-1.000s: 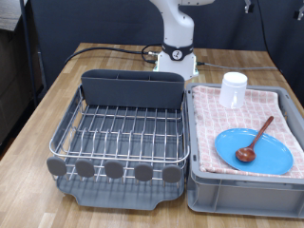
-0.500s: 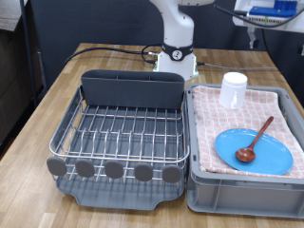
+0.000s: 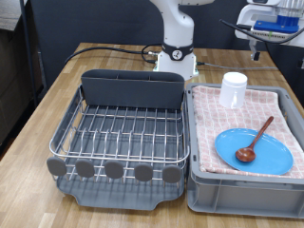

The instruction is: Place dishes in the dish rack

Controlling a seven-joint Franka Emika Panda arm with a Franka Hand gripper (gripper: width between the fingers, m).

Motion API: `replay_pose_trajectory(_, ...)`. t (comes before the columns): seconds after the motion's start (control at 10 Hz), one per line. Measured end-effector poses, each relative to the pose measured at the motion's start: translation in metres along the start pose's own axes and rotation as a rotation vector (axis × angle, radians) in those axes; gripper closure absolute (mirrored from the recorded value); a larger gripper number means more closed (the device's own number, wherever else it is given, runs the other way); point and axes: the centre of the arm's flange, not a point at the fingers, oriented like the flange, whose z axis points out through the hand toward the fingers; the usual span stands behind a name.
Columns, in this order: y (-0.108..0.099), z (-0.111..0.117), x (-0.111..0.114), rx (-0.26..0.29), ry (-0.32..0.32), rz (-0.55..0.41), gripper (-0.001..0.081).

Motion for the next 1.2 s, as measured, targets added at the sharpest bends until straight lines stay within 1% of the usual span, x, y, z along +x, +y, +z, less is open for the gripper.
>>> replay_pose_trajectory(0.2,-0.006,0.005,-0.019,0.009,0.06,-0.012,0.0004)
replay_pose_trajectory(0.3,-0.007,0.009,-0.028,0.014,0.07,0.001,0.0004)
replay_pose_trajectory(0.5,-0.008,0.021,-0.037,0.028,0.061,0.042,0.0004)
replay_pose_trajectory(0.7,-0.005,0.039,-0.041,0.058,0.053,0.047,0.0004)
replay_pose_trajectory(0.9,-0.002,0.059,-0.04,0.077,0.068,0.026,0.0004)
replay_pose_trajectory(1.2,-0.001,0.084,-0.037,0.076,0.068,0.018,0.0004)
